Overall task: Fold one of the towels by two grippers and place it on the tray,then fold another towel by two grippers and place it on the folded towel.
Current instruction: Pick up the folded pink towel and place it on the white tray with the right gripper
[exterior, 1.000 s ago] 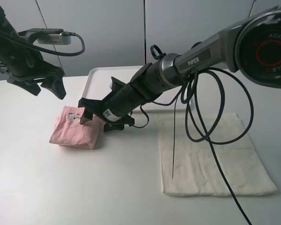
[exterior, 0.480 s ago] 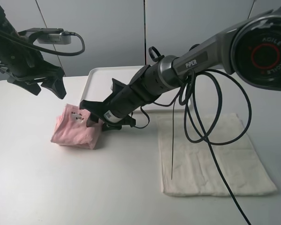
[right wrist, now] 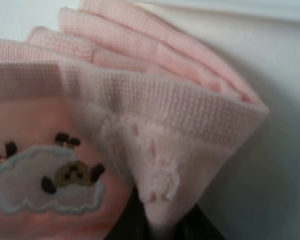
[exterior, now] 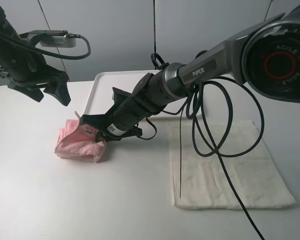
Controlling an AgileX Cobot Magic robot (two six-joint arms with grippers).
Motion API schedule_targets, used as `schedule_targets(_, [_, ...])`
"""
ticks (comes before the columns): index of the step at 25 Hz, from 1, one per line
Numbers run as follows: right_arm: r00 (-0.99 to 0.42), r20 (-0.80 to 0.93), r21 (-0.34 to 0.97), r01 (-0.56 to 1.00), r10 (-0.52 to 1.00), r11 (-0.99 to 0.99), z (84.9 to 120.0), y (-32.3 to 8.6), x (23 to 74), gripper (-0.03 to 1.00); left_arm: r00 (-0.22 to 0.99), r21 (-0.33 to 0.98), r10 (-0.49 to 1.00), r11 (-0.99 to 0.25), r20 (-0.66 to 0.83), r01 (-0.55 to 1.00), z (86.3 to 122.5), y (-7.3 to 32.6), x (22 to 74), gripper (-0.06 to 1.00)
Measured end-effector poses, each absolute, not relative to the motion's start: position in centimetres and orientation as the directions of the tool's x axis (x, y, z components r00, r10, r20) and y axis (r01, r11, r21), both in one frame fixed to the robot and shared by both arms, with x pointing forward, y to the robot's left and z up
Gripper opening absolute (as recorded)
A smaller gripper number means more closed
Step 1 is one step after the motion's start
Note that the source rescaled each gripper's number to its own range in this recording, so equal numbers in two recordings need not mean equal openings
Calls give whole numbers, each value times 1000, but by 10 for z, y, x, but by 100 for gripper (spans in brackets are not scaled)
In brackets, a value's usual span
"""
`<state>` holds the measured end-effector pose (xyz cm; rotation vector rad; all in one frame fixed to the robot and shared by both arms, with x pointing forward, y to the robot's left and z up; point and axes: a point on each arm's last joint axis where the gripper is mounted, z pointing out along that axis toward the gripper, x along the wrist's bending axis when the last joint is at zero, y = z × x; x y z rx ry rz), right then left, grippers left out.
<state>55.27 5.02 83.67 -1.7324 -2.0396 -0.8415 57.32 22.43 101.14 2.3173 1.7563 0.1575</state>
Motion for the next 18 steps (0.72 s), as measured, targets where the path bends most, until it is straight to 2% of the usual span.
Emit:
schedule_targets(3, [-223, 607, 237, 967, 763, 93, 847, 51, 553, 5, 276, 242, 960, -256, -53, 936, 1011, 224, 573, 93])
schedule_targets(11, [-383, 636, 370, 913, 670, 170, 903, 69, 566, 5, 259, 223, 961, -233, -98, 947, 1011, 221, 570, 93])
schedule_targets(18, [-376, 646, 372, 915, 664, 157, 913, 50, 591, 5, 260, 210, 961, -235, -100, 949, 1011, 221, 569, 93])
